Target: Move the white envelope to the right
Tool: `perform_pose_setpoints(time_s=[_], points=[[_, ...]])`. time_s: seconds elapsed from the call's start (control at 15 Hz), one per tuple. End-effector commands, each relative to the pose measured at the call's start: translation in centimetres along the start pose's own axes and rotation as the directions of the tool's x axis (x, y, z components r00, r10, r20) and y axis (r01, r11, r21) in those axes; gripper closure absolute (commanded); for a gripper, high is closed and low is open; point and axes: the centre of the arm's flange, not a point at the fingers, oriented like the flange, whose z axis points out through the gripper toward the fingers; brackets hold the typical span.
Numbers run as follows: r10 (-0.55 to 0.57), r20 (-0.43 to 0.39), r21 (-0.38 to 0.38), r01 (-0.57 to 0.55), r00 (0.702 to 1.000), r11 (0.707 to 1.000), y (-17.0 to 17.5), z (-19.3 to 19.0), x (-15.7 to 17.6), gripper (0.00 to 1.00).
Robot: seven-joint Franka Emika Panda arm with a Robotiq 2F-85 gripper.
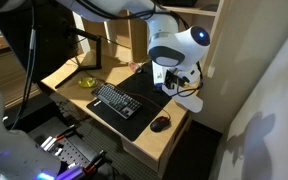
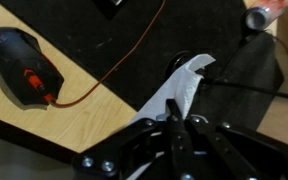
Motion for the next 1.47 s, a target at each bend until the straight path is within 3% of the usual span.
perform_pose_setpoints(time_s=[0.0, 0.27, 0.4, 0.47, 0.67, 0.8, 1.0, 1.27, 1.33, 1.4], points=[[-0.073, 0.136, 0.12, 0.057, 0.988, 0.991, -2.9, -4.1, -5.8, 1.0], [-0.172, 0.305, 0.204, 0.112, 0.937, 0.972, -7.7, -3.6, -13.9, 1.0], [-0.18, 0.276, 0.177, 0.134, 0.944, 0.975, -8.1, -2.9, -14.8, 1.0], [-0.178, 0.292, 0.182, 0.129, 0.94, 0.975, -8.7, -3.4, -12.7, 0.99], [-0.186, 0.299, 0.18, 0.136, 0.936, 0.974, -8.8, -2.9, -13.9, 0.99], [-0.217, 0.372, 0.224, 0.14, 0.902, 0.964, -10.5, -1.4, -16.7, 1.0], [-0.274, 0.438, 0.311, 0.141, 0.857, 0.94, -15.8, 1.6, -22.9, 1.0], [-0.259, 0.423, 0.324, 0.122, 0.868, 0.938, -21.4, 7.3, -29.0, 1.0], [-0.263, 0.407, 0.334, 0.125, 0.875, 0.934, -22.0, 7.7, -29.8, 1.0], [-0.279, 0.436, 0.321, 0.142, 0.856, 0.936, -21.6, 6.8, -28.2, 0.99]])
